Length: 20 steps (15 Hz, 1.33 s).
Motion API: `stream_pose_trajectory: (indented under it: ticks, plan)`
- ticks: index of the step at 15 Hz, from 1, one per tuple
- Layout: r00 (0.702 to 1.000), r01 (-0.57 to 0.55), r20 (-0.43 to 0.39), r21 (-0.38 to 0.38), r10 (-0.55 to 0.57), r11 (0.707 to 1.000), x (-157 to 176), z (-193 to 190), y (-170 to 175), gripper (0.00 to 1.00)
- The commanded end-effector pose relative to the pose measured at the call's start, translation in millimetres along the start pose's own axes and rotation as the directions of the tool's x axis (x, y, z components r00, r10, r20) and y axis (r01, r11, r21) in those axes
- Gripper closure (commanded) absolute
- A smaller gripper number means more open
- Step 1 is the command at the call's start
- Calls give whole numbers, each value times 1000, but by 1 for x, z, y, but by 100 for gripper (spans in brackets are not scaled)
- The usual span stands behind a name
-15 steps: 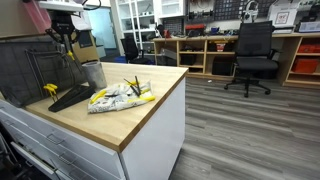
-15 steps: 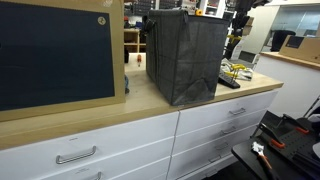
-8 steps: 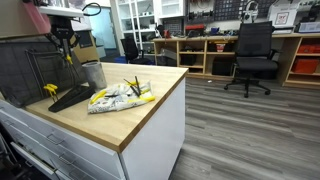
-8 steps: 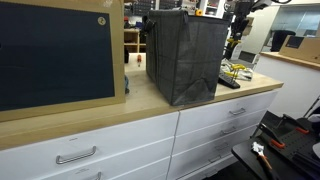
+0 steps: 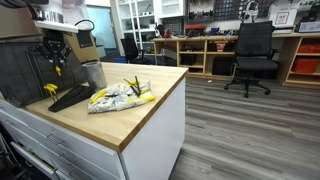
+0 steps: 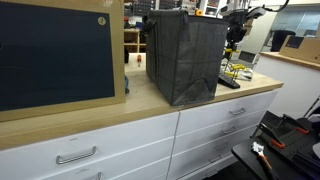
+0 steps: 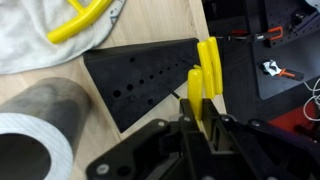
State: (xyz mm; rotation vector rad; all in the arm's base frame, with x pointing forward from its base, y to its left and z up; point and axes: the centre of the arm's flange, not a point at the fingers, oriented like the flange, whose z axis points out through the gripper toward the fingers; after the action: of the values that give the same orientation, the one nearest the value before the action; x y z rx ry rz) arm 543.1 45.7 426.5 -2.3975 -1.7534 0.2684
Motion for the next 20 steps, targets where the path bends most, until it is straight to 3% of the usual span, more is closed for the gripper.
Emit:
stream_pose_trajectory:
  ticks: [1,4,7,15,20]
  plan:
    - [991,131,23,81,-133,988,11,23,-21,96]
    - [981,175,60,139,-185,975,10,38,-24,96]
    - [977,181,87,151,-195,972,0,38,-19,96]
    - [972,214,95,22,-215,977,19,23,-18,96]
    - [946,300,122,27,-301,953,31,25,-16,96]
